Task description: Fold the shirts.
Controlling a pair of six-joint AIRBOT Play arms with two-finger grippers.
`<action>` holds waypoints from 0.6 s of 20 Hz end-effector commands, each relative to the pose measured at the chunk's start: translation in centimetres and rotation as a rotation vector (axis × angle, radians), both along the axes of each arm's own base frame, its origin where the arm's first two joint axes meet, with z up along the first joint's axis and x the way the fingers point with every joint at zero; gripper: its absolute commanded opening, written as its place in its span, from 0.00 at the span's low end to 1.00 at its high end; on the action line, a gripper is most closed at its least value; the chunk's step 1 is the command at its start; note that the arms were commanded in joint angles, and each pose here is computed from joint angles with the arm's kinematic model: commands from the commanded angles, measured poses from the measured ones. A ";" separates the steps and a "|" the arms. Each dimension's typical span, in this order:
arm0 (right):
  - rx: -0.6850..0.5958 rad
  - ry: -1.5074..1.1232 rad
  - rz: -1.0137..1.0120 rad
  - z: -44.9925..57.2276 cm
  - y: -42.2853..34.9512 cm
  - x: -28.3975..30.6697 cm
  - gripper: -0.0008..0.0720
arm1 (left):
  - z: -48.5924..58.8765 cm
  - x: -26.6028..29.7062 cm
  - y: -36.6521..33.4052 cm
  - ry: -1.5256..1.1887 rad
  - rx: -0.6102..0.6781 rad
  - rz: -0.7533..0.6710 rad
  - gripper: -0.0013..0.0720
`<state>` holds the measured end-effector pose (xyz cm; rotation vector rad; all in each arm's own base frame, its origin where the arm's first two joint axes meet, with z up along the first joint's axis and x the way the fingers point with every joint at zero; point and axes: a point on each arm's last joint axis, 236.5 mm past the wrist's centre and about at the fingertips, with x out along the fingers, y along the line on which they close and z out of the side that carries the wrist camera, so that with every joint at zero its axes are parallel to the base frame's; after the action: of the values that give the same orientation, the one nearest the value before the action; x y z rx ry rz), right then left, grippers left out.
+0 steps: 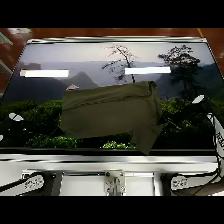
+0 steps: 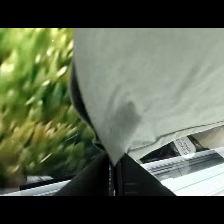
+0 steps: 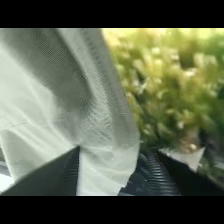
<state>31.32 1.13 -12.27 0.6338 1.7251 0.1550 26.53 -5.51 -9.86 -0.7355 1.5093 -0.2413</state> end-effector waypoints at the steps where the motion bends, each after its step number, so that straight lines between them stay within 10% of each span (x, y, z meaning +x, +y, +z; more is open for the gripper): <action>1: -0.009 -0.040 -0.088 -1.1 0.1 2.0 0.32 | 1.4 1.2 0.3 -0.040 0.005 -0.010 0.07; 3: -0.005 -0.083 -0.083 -0.2 0.1 3.1 0.10 | 2.6 2.5 0.6 -0.078 0.013 -0.021 0.07; 8: 0.004 -0.553 0.051 13.3 0.6 10.0 0.10 | 14.6 9.4 2.6 -0.423 0.127 -0.075 0.06; 12: -0.262 -1.311 0.058 42.0 -1.0 13.0 0.10 | 42.7 11.8 2.1 -1.146 0.308 -0.029 0.06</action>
<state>44.40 0.51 11.72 0.3628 0.9350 0.3185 39.00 -2.71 15.25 -0.3828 0.8664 -0.3510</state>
